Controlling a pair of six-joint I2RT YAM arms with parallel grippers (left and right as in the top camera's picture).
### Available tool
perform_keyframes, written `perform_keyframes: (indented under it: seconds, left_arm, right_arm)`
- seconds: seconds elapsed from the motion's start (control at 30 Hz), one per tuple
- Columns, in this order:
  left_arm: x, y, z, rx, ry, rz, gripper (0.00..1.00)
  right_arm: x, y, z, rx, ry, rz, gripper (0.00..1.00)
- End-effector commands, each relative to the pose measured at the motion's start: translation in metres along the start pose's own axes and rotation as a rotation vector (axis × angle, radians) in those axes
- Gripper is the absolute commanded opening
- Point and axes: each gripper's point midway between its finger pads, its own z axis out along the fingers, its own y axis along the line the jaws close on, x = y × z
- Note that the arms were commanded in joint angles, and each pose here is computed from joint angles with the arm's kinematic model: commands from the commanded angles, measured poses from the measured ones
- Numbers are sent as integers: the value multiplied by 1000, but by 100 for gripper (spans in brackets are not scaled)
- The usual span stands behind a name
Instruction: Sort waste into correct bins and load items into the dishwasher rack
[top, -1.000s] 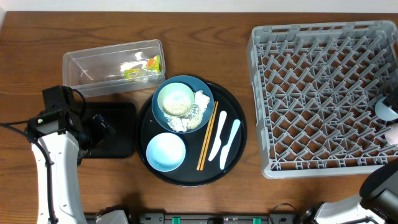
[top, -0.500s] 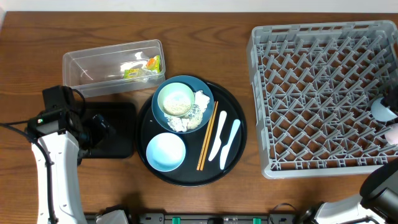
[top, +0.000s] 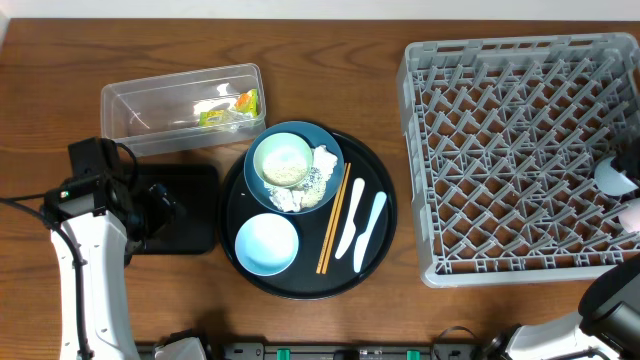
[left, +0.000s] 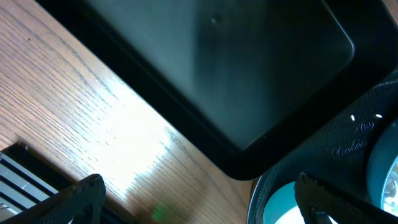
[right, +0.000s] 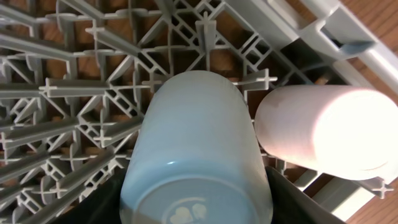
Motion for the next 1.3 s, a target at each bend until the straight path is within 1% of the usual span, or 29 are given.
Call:
perform_keyframes:
  seconds: [0.0,0.1,0.33,0.5,0.63,0.7,0.8,0.93,1.03,1.2,1.27]
  left_arm:
    - [1,3,2,-12,5,4,98]
    - [1,3,2,-12,5,4,98]
    - [1,3,2,-12,5,4,98]
    - [1,3,2,-12,5,4,98]
    - [1,3,2,-12,5,4,98]
    - [1,3,2,-12,5,5,98]
    - [1,3,2,-12,5,4,98]
    - [1,3,2,-12,5,4,98]
    - [1,3,2,-12,5,4,98]
    - [1,3,2,-12,5,4,98]
    - [1,3,2,-12,5,4,98]
  right_arm:
    - [-1,1,-9,-18,-14,9,68]
    - [-1,1,-9,-18,-14,10,73]
    - [-4,17,-16,-103,-30,3,73]
    - [-1,64,-49,-283,-82,-140,73]
    - [19,108,-78,-403,-87,-281,73]
    - [37,128,-88,-431,-61,-344,74]
    - [75,163,-97,-473,18,-467,74]
    - [138,211,-108,-527,137,-659,73]
    - [187,244,-121,-575,190,-814,74]
    - [268,285,-139,-640,266,-1060,75]
    - [298,295,-140,-633,300,-1115,75]
